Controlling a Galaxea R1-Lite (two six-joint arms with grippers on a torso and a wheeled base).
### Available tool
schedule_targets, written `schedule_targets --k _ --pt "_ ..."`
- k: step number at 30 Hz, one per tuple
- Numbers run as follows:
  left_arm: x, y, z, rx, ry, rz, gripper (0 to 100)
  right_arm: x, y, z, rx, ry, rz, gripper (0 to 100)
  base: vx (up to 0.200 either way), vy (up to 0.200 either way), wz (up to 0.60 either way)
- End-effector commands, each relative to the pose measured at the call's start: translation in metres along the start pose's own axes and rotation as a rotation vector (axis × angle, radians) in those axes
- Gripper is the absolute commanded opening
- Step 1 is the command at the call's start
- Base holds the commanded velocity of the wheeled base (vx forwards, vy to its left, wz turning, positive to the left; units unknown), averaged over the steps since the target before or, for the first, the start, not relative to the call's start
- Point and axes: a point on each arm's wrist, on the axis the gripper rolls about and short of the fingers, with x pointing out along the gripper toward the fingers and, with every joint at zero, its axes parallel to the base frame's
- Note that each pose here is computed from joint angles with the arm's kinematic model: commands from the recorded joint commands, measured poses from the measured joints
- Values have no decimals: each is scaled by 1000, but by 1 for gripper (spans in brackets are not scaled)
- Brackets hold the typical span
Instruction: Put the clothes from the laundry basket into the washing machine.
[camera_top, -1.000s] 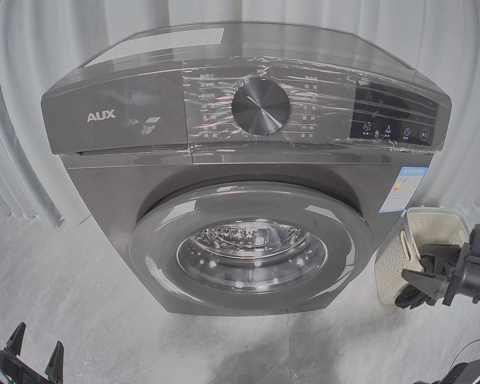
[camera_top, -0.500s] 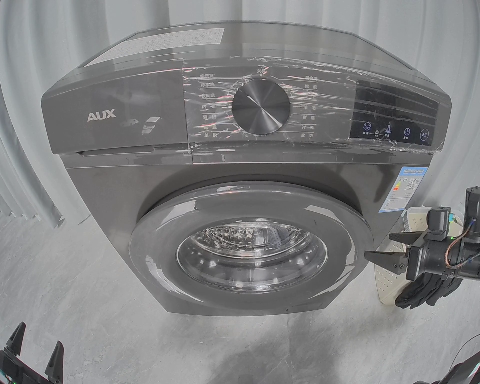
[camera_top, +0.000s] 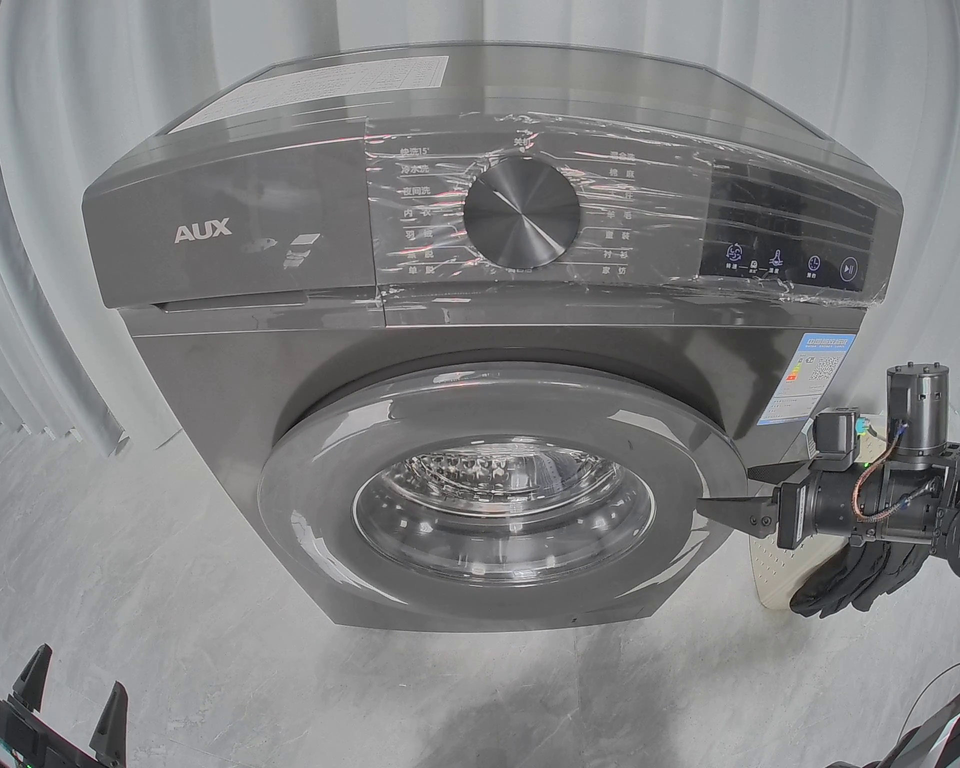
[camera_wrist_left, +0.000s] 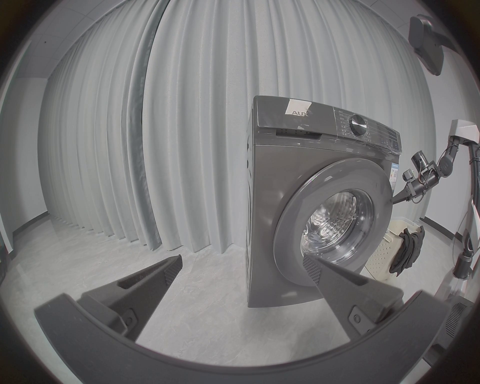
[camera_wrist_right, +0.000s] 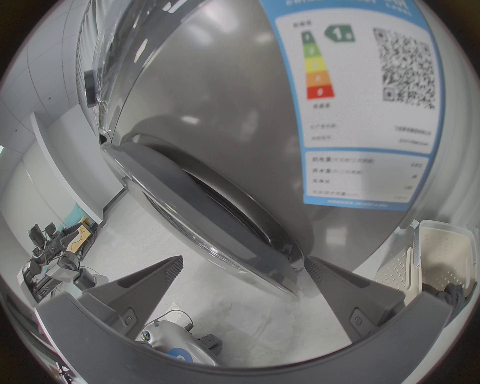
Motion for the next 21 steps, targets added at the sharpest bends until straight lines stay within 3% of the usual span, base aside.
schedule_targets --k 1,7,15,21 --pt "0 0 -5 -2 4 -1 100 8 4 -3 -3 27 29 100 0 0 0" --pt "0 0 -4 -2 2 -1 100 8 16 -8 -16 48 106 100 0 0 0" --pt "0 0 -4 0 1 -1 100 -22 21 -21 -27 29 94 100 0 0 0" --pt "0 0 -4 -3 2 -1 100 -19 23 -20 -32 27 101 100 0 0 0"
